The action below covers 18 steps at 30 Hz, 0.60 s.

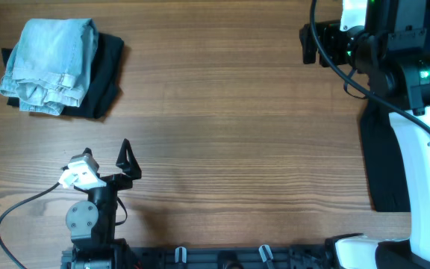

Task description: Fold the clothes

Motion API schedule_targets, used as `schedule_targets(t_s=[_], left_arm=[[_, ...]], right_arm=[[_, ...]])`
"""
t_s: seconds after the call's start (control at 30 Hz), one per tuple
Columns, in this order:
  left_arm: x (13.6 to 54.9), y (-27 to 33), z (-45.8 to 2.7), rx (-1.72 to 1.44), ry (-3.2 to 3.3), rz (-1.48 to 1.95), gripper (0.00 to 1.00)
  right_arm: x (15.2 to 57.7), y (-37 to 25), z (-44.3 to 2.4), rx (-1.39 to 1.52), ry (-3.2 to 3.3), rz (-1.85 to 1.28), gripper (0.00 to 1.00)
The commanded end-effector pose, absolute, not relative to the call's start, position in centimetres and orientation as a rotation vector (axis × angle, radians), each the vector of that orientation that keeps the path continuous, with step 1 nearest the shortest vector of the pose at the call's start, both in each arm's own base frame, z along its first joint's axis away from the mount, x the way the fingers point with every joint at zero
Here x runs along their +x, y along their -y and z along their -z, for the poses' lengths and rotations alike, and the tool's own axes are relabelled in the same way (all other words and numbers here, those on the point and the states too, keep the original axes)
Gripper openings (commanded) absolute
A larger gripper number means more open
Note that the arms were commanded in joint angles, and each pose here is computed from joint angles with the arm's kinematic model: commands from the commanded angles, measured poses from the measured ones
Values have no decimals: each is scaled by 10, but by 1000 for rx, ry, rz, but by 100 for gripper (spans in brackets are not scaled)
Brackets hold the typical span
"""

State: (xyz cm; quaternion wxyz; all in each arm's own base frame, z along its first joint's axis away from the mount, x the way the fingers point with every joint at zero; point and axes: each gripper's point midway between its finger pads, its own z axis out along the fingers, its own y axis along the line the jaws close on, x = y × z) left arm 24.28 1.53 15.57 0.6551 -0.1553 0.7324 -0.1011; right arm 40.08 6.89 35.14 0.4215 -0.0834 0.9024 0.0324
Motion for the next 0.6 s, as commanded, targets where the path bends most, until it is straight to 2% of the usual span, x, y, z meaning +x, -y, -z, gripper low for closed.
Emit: schedule_targets(t_s=[0.0, 0.2, 0.47, 0.57], left_arm=[[243, -16, -155, -358, -1652, 223, 100], [243, -17, -155, -358, -1652, 223, 100], [243, -16, -155, -358, -1652, 223, 100], [243, -17, -155, -358, -1652, 223, 100]], right_arm=[[403, -65, -348, -210, -2267, -55, 100], [397, -66, -349, -208, -2277, -66, 100], [380, -75, -408, -258, -1953, -134, 100], [369, -68, -413, -227, -1795, -121, 100]])
